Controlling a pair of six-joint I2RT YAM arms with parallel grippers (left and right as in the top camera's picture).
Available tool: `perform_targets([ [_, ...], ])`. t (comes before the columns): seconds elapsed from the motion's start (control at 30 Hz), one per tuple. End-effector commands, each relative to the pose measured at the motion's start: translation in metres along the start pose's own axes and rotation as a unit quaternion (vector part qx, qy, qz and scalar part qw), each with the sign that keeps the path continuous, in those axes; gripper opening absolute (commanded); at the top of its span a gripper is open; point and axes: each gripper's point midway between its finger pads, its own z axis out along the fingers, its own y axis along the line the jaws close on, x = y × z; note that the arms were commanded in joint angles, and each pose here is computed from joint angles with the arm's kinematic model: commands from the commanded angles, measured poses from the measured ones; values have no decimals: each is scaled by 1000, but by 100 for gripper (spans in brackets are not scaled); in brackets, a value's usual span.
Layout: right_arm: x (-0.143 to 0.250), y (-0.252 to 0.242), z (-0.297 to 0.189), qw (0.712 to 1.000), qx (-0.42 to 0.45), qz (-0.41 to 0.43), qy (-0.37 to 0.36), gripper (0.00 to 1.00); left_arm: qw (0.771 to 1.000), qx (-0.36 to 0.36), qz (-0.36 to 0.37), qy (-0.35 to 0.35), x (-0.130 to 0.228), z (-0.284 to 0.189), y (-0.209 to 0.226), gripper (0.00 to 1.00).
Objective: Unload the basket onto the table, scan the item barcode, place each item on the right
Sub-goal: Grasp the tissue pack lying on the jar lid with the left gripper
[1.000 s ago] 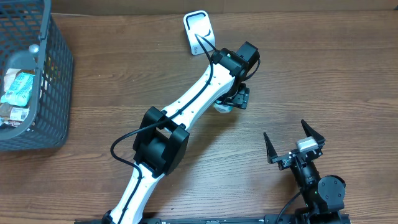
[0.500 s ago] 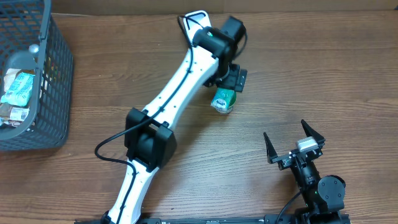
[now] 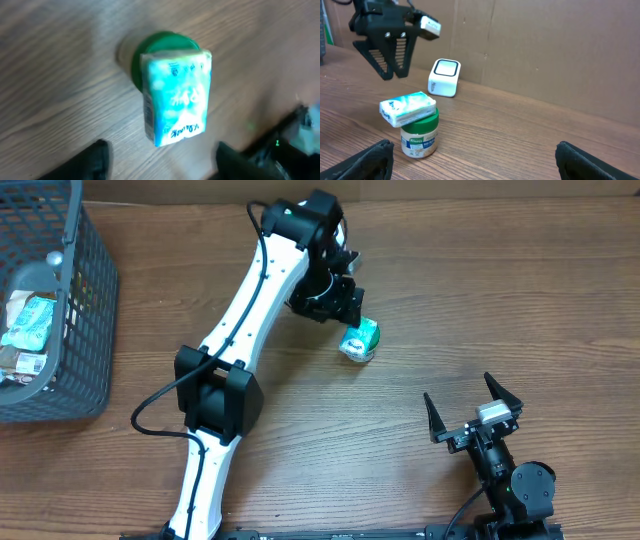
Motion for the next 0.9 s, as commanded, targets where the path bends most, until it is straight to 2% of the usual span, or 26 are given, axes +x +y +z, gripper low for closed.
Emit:
perform_targets([
  [0.0,2,1,0,1000,-2,0,-1,100,997,69,33,14,7,11,-17,54],
  [0.2,2,1,0,1000,-2,0,-1,100,997,71,28,18,5,31,-8,53],
  [0.33,2,1,0,1000,-2,0,-1,100,997,71,22,16,4,38,-5,47],
  [0.63,2,1,0,1000,-2,0,-1,100,997,71,19,15,3,47,-2,49],
  [0.67,2,1,0,1000,-2,0,-1,100,997,71,17,14,2,47,-3,48],
  [0.87,2,1,0,1000,-2,0,-1,100,997,71,14,7,-2,48,-5,26],
])
